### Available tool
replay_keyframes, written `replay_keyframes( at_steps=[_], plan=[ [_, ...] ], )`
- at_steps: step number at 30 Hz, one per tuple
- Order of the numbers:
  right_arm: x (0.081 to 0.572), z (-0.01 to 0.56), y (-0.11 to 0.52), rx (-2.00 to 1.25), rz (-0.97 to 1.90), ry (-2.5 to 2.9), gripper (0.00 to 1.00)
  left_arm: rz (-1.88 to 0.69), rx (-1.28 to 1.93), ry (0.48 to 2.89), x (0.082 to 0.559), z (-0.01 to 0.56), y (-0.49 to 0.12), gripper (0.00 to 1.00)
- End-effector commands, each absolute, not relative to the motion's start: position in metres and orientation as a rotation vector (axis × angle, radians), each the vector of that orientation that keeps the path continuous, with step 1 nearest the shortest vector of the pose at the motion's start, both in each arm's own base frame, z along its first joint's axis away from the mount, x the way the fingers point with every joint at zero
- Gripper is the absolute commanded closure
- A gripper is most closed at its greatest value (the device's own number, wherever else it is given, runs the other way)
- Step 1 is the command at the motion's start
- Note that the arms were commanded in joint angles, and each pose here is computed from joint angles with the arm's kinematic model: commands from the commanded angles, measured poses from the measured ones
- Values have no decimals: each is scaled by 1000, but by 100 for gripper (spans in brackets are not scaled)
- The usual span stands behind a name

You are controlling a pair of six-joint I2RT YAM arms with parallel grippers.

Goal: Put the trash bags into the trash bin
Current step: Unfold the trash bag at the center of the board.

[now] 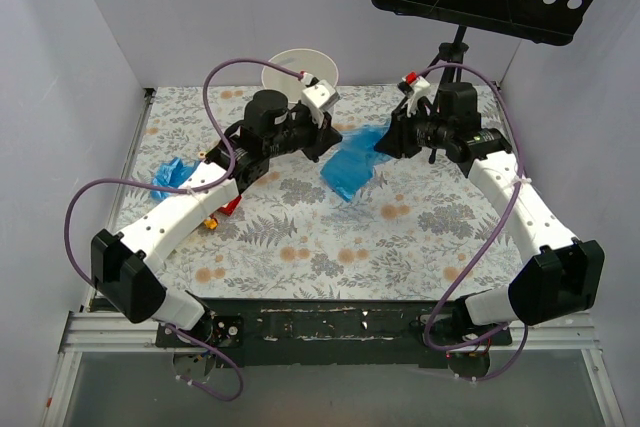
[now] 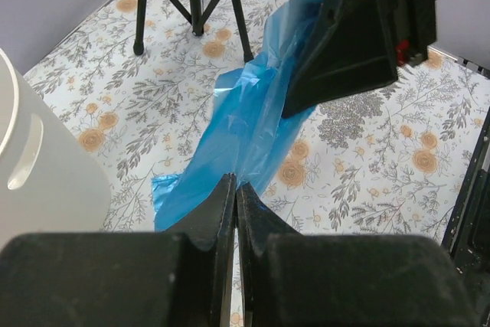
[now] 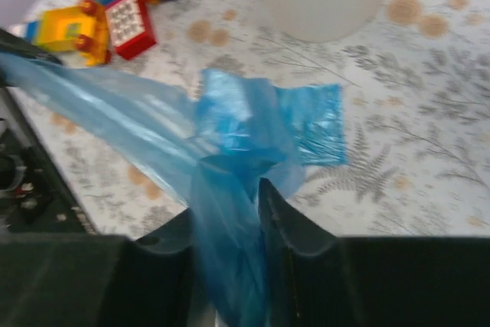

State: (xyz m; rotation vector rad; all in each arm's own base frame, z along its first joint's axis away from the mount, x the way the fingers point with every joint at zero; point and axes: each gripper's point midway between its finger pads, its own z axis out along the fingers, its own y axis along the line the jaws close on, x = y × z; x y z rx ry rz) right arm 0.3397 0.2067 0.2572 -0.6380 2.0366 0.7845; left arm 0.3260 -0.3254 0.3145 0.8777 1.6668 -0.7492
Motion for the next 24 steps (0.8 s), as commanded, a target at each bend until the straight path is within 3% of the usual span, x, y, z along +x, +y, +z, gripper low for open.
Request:
replay_keyframes(
  at_steps=[1,3,4,6,9,18,23,24],
  plan=[
    [299,293,244,-853,1142,1830,79,-735,861,1572,318,346,-315,100],
    [295,299,247,-864,1167,1814,98,-722,822,1565,323,351,-314,100],
    [297,299,245,-849,1144,1829,99,-733,804,1566,324,352,-315,98],
    [305,299,240,-797,1078,1859,99,-783,750,1579,325,358,-319,36],
    [317,304,235,-753,1003,1860,99,-909,709,1615,317,359,-329,4],
    [343,323,229,-675,875,1840,99,-1024,519,1765,335,334,-347,3],
    [345,328,232,-668,862,1827,99,-977,439,1837,362,306,-354,22],
    [346,327,232,-665,855,1831,99,-984,436,1838,364,304,-357,30]
  ],
)
